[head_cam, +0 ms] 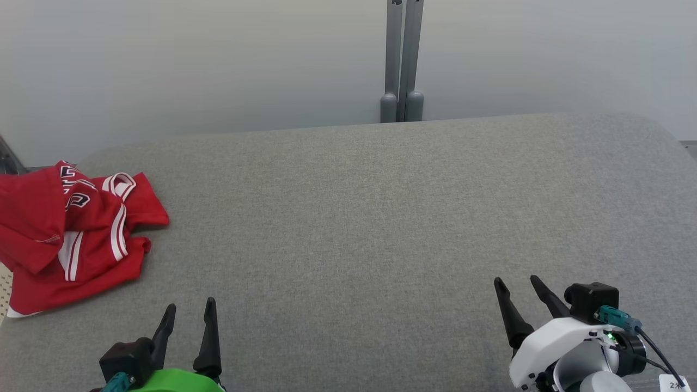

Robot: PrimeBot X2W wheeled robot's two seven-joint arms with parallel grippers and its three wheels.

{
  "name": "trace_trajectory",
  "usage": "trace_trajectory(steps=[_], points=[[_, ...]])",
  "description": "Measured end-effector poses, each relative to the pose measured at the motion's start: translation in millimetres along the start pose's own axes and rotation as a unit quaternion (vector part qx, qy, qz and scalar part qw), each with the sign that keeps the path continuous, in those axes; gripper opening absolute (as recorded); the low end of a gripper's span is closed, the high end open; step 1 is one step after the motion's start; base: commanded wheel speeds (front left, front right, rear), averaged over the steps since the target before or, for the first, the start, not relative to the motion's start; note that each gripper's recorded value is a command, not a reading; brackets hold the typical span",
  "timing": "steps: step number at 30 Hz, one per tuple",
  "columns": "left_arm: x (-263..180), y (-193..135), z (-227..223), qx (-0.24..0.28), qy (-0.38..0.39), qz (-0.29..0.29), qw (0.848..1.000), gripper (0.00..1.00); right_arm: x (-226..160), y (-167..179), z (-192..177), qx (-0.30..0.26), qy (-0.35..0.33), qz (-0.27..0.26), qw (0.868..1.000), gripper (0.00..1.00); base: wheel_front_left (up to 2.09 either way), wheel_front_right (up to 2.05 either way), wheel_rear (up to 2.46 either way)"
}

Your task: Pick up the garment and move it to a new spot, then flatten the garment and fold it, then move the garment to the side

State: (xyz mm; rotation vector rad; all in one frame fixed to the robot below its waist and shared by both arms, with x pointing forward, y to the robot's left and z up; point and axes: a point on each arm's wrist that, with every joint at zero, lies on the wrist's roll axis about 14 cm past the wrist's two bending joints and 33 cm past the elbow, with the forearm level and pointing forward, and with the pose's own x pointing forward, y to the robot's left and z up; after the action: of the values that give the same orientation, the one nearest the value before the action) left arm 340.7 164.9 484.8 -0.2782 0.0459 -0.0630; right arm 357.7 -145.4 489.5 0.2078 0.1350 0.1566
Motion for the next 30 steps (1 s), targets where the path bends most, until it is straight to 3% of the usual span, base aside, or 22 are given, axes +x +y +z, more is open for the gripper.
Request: trace_trajectory(steps=[21,30], points=[[-4.8,-4.5,4.2,0.064,-0.016,-0.011,0.998,1.00,-0.2,9.1,-2.4,-0.078,0.006,0.014,0.997,1.00,0.00,0.00,0.00],[-6.8,-4.8,3.2,0.064,-0.015,-0.011,0.998,1.00,-0.9,9.5,-1.9,-0.080,0.005,0.014,0.997,1.00,0.00,0.00,0.00]])
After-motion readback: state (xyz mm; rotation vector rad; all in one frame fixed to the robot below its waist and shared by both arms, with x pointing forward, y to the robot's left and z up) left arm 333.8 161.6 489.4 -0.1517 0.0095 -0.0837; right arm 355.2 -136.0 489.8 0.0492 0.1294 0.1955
